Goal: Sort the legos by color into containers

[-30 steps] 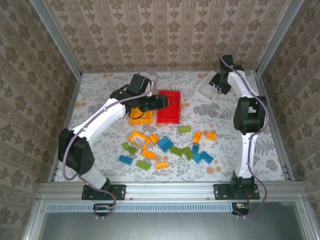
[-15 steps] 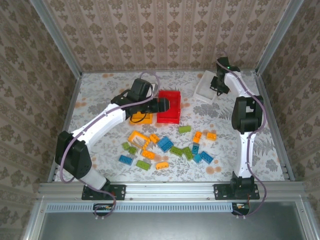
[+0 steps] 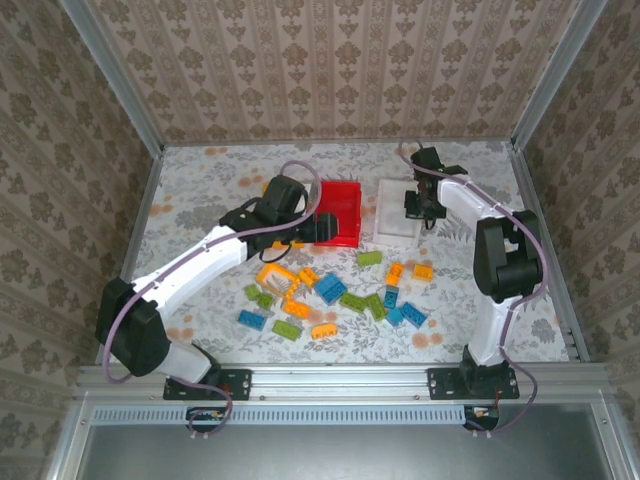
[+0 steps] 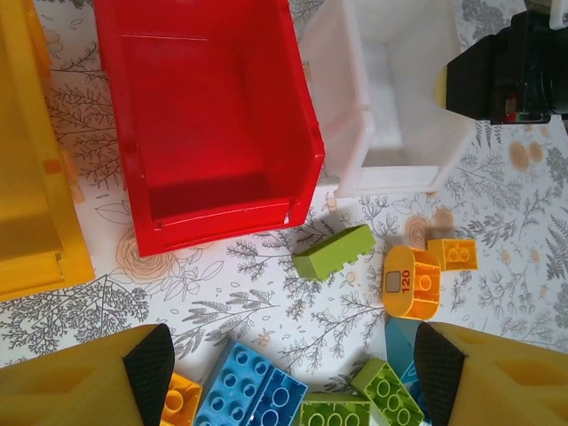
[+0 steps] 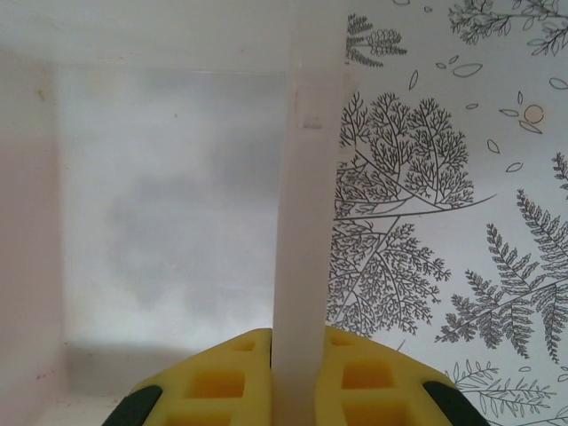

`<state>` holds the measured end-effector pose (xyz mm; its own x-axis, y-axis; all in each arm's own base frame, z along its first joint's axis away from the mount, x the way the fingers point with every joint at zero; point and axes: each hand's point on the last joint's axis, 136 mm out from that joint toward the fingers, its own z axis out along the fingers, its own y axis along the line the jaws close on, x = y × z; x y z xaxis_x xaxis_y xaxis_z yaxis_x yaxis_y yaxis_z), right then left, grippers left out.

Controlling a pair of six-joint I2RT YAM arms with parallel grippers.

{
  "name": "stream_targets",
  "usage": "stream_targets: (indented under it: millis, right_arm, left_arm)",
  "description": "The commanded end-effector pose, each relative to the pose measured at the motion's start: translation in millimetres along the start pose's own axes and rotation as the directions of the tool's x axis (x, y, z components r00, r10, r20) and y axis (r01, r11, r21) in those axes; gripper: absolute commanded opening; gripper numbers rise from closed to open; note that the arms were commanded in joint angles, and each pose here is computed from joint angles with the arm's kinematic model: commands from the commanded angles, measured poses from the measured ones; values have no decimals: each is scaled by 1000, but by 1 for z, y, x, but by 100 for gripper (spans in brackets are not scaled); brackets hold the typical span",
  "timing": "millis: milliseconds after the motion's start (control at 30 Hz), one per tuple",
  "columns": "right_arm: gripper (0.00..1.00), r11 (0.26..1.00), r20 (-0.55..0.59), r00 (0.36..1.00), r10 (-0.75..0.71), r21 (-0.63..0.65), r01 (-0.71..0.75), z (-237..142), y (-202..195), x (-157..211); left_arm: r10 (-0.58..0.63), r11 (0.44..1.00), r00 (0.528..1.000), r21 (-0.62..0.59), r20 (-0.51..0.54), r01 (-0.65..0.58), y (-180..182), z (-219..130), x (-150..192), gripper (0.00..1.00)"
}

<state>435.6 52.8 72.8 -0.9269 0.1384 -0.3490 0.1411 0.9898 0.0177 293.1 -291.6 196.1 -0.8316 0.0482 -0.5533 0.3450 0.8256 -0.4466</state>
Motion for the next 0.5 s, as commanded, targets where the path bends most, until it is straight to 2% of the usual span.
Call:
stream_targets:
  millis: [0, 100, 200, 333, 467]
  right_arm:
    - [7, 996, -5, 996, -84, -18, 83, 0, -1, 9]
    - [12, 994, -5, 995, -100, -34, 100, 5, 3, 7]
    - [21, 994, -9, 995, -101, -48, 100, 12, 7, 2]
    - [43, 997, 18, 997, -72, -39, 73, 3, 6, -4]
    - [63, 1000, 98, 995, -7, 17, 5, -39, -8, -6]
  left_arm:
    - [18, 1000, 999, -5, 41, -18, -7, -5, -4, 76]
    - [28, 1000, 999, -9, 33, -28, -12, 0, -1, 76]
    - [47, 999, 999, -9, 23, -47, -21, 7, 3, 76]
    - [56, 998, 998, -16, 14, -55, -28, 10, 7, 76]
    - [74, 997, 997, -24, 14, -73, -33, 8, 11, 77]
